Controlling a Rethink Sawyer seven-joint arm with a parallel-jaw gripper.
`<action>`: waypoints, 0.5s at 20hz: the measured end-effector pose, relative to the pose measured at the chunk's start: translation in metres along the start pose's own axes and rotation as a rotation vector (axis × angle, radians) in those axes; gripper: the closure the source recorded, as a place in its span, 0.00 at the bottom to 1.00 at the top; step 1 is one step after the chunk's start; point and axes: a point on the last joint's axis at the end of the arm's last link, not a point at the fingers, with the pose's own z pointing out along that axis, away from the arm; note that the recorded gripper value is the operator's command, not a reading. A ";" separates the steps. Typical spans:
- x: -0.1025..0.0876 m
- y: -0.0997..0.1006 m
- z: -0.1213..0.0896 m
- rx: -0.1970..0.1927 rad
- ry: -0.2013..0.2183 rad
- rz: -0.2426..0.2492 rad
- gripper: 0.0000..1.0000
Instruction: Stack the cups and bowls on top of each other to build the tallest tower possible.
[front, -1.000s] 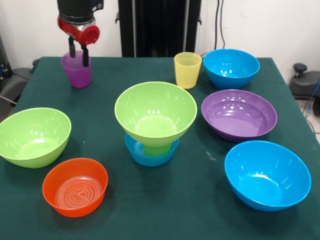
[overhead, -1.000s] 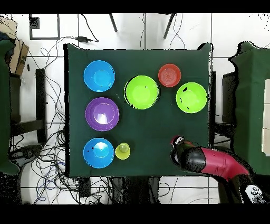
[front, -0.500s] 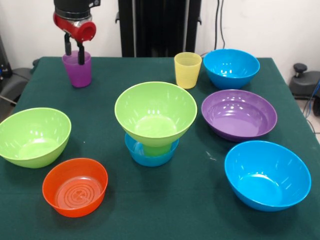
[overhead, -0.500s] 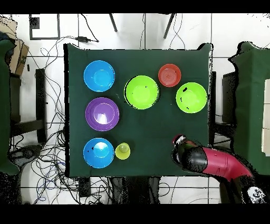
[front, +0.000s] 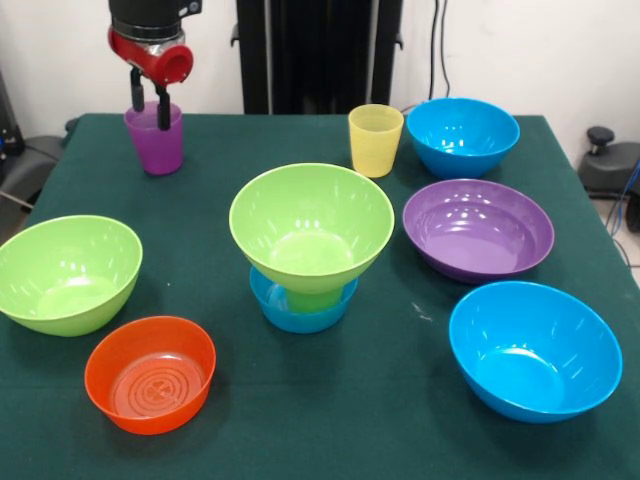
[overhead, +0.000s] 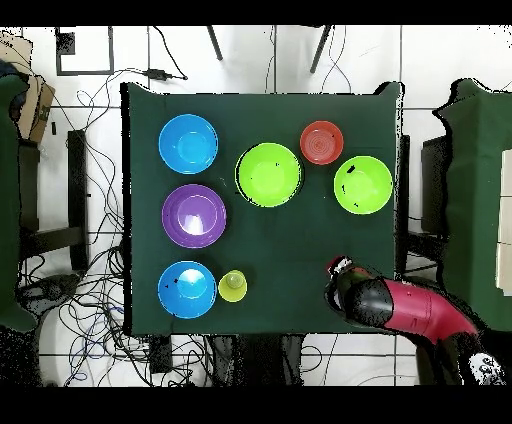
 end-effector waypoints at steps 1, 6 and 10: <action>0.000 -0.002 0.000 0.001 0.001 0.003 0.00; -0.003 -0.011 0.001 0.005 0.002 0.023 0.00; -0.005 -0.018 0.001 0.010 0.002 0.035 0.00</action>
